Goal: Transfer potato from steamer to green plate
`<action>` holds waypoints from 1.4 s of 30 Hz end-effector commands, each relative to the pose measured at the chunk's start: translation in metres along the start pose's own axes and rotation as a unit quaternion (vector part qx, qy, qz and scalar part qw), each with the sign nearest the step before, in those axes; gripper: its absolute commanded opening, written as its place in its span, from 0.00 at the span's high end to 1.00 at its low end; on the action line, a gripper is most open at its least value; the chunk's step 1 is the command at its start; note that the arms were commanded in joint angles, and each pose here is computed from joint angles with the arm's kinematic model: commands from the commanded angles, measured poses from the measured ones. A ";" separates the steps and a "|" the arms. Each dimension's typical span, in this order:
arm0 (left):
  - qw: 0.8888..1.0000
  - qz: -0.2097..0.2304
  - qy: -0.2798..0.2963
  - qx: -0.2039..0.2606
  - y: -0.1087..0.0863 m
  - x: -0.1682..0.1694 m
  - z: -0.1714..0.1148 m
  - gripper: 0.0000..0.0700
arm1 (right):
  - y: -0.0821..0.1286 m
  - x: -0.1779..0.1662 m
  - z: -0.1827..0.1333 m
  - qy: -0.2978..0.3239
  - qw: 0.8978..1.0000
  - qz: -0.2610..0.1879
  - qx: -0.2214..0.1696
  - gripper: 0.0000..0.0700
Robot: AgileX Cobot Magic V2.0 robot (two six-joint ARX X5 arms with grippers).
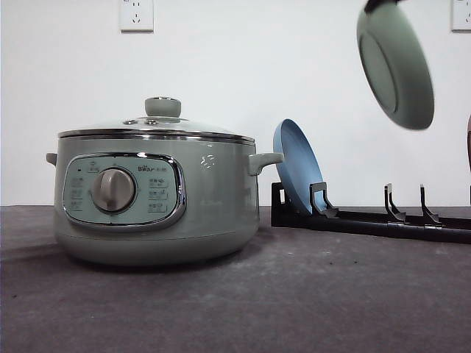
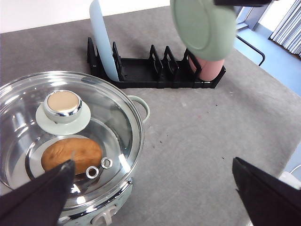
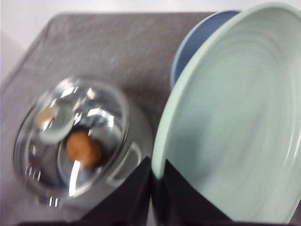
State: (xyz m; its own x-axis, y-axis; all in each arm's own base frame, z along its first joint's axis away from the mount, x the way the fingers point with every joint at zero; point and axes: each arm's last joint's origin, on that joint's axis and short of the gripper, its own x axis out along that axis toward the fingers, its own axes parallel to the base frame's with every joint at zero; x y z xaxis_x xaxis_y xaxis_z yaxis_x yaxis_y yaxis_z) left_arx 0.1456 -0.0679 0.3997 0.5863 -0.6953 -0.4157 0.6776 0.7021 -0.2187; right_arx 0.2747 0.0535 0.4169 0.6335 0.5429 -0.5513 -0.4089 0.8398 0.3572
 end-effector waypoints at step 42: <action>1.000 -0.005 -0.001 0.011 -0.002 -0.002 0.004 0.00 | 0.122 0.096 -0.256 0.276 0.905 -0.193 -0.260 0.99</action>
State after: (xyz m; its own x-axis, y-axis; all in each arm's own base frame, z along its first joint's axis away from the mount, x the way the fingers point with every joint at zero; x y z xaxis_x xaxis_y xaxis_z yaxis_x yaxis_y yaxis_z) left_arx 0.1450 -0.0677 0.3985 0.5807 -0.6932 -0.4268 0.6756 0.7029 -0.2224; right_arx 0.1181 0.2037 0.2194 0.4235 0.0197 -0.9057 -0.5851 0.7692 -0.2569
